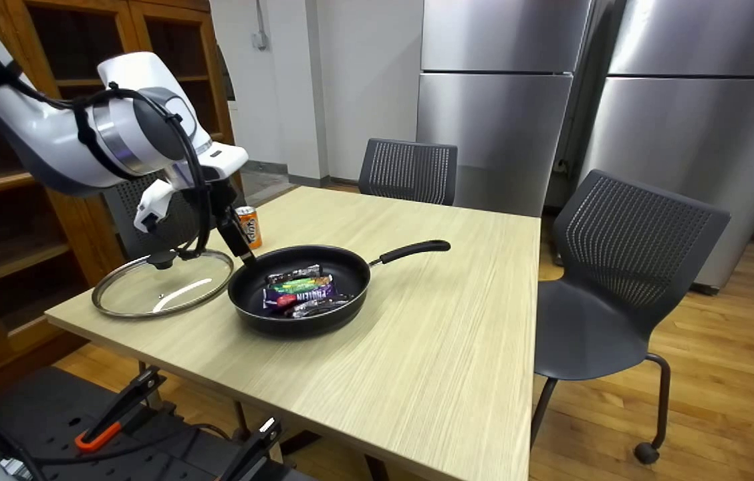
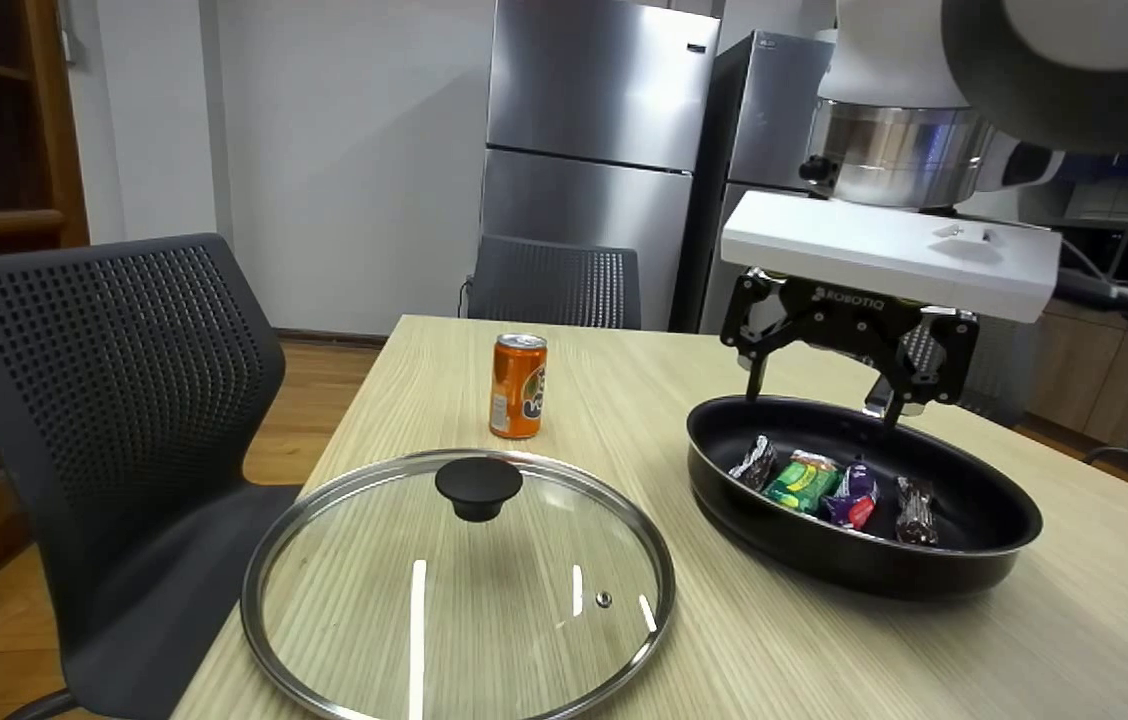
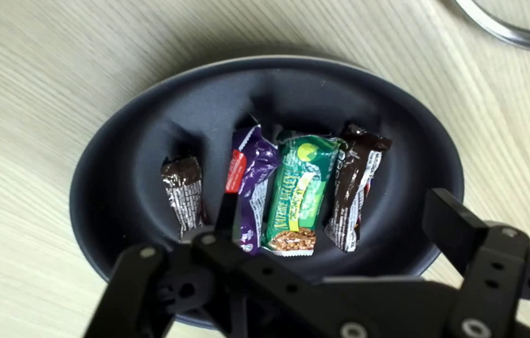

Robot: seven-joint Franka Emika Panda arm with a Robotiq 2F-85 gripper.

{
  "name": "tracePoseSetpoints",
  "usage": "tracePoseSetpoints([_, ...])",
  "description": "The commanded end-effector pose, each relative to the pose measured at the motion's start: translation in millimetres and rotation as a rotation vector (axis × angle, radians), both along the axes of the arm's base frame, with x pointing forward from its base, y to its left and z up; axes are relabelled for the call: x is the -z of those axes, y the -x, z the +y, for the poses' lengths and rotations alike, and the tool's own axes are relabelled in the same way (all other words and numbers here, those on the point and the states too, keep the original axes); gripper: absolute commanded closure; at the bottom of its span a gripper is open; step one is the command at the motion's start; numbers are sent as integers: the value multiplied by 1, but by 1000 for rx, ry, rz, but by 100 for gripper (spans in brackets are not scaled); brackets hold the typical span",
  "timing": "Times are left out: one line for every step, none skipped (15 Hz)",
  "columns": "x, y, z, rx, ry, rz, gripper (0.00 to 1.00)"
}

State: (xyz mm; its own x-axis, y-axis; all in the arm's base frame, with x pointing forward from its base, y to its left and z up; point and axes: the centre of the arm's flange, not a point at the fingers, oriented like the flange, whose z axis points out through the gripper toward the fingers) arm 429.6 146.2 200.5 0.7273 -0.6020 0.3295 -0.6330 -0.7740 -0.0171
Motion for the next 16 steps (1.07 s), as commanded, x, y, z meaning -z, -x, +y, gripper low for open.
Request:
tracePoseSetpoints([-17,22,18,-29,-6,-20,0])
tracePoseSetpoints([-17,24,23,-40,-5,-22,0])
tracePoseSetpoints([-18,27,27,-52,-8,-25,0])
tracePoseSetpoints([-18,28,31,-64,-7,-26,0])
tracePoseSetpoints([-18,30,35,-75,-6,-27,0])
tracePoseSetpoints([-20,32,38,-85,-8,-28,0])
tracePoseSetpoints([-20,33,41,-95,-7,-29,0])
tracePoseSetpoints([-20,35,44,-106,-7,-26,0])
tracePoseSetpoints([-21,37,45,-121,-10,-20,0])
tracePoseSetpoints([-21,39,46,-130,-7,-15,0])
tracePoseSetpoints([-9,26,47,-113,14,-21,0])
tracePoseSetpoints([-8,28,48,-117,15,-20,0])
tracePoseSetpoints([-8,29,49,-120,15,-19,0])
tracePoseSetpoints([-8,30,49,-121,16,-19,0])
tracePoseSetpoints([-8,30,49,-120,16,-18,0])
tracePoseSetpoints([-8,29,48,-118,16,-19,0])
